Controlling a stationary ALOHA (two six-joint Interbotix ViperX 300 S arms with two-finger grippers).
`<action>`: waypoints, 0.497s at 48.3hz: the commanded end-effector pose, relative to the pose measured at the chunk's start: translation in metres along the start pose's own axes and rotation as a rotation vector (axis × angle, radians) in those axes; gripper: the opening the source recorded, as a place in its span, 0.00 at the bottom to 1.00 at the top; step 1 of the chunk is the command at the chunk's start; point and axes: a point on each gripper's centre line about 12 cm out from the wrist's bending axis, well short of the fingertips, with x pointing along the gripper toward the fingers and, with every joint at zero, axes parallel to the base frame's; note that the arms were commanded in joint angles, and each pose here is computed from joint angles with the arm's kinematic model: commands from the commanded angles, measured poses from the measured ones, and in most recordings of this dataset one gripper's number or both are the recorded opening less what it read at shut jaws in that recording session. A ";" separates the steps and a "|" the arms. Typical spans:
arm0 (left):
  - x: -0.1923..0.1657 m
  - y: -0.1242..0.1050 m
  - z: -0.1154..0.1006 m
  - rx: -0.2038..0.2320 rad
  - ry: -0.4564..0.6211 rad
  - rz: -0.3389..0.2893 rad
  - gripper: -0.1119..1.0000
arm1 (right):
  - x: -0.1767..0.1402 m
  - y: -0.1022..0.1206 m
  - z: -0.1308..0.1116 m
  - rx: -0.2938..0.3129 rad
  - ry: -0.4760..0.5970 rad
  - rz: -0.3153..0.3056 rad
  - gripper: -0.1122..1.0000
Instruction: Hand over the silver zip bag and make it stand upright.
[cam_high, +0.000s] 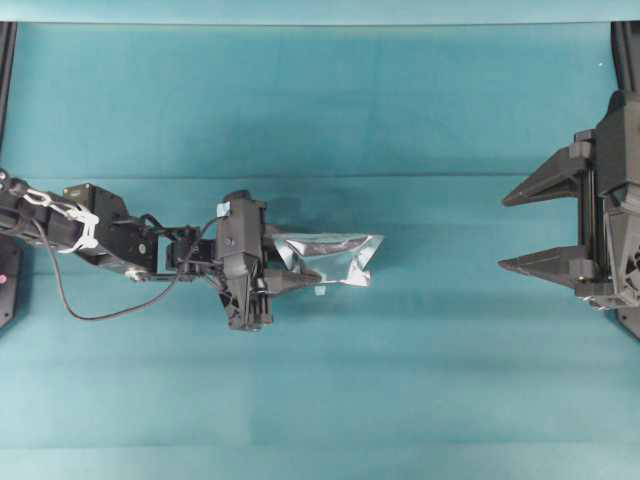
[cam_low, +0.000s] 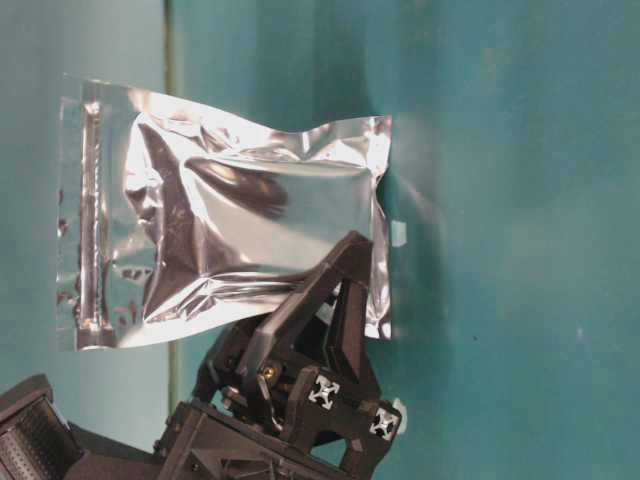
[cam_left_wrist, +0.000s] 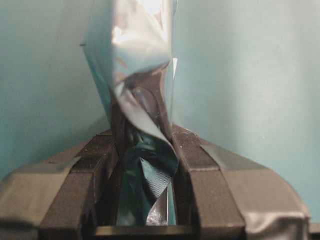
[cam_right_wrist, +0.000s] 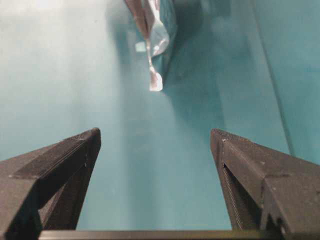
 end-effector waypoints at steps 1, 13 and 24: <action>0.000 0.000 0.002 0.003 -0.004 -0.002 0.37 | -0.001 0.001 0.004 0.012 -0.015 0.003 0.90; 0.000 -0.001 0.002 0.005 -0.003 -0.003 0.37 | -0.001 0.001 0.005 0.012 -0.017 0.003 0.90; -0.001 -0.001 0.002 0.002 -0.003 -0.002 0.37 | -0.001 0.001 0.005 0.012 -0.017 0.003 0.90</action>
